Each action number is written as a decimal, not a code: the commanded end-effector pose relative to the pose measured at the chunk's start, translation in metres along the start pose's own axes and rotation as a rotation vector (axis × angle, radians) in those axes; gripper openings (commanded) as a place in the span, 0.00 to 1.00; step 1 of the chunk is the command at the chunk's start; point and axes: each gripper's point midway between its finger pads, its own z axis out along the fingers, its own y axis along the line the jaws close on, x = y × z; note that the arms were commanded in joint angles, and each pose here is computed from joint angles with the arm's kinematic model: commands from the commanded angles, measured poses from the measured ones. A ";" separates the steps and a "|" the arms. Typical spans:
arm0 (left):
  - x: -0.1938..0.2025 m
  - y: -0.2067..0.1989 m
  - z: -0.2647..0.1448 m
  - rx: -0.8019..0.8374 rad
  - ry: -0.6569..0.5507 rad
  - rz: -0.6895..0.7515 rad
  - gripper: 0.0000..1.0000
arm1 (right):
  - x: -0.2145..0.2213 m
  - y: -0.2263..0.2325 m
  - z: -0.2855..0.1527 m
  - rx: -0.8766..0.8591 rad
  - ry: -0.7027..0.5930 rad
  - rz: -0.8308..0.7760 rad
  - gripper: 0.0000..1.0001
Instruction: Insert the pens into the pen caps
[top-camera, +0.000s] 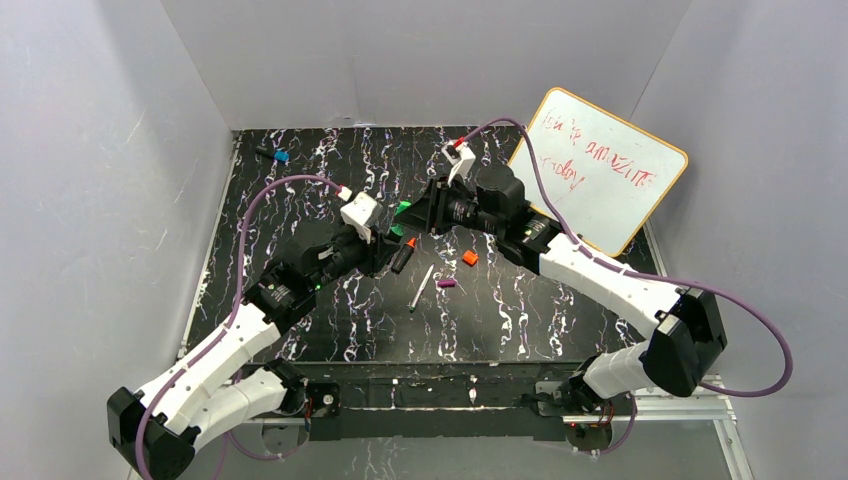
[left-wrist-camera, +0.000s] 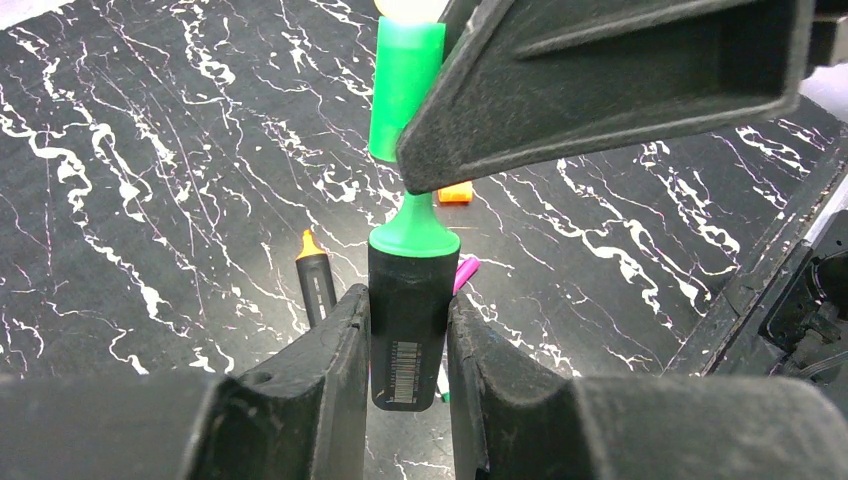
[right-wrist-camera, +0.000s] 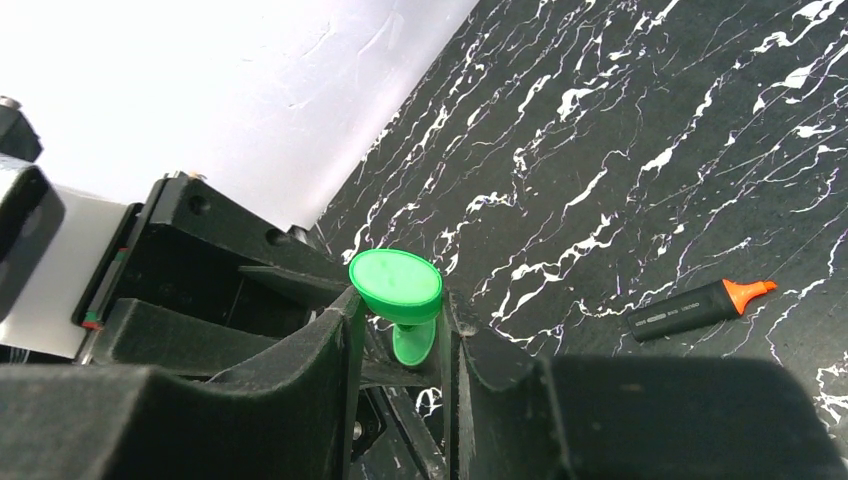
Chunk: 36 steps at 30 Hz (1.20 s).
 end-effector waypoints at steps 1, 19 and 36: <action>-0.018 -0.003 -0.006 0.014 -0.060 0.020 0.00 | -0.006 0.007 0.002 -0.028 -0.021 -0.038 0.01; -0.025 0.009 -0.003 -0.050 -0.064 0.041 0.00 | 0.011 0.006 0.003 -0.038 0.043 -0.035 0.01; -0.058 0.013 -0.001 -0.066 -0.132 0.126 0.00 | 0.036 0.001 0.011 -0.042 0.114 -0.026 0.01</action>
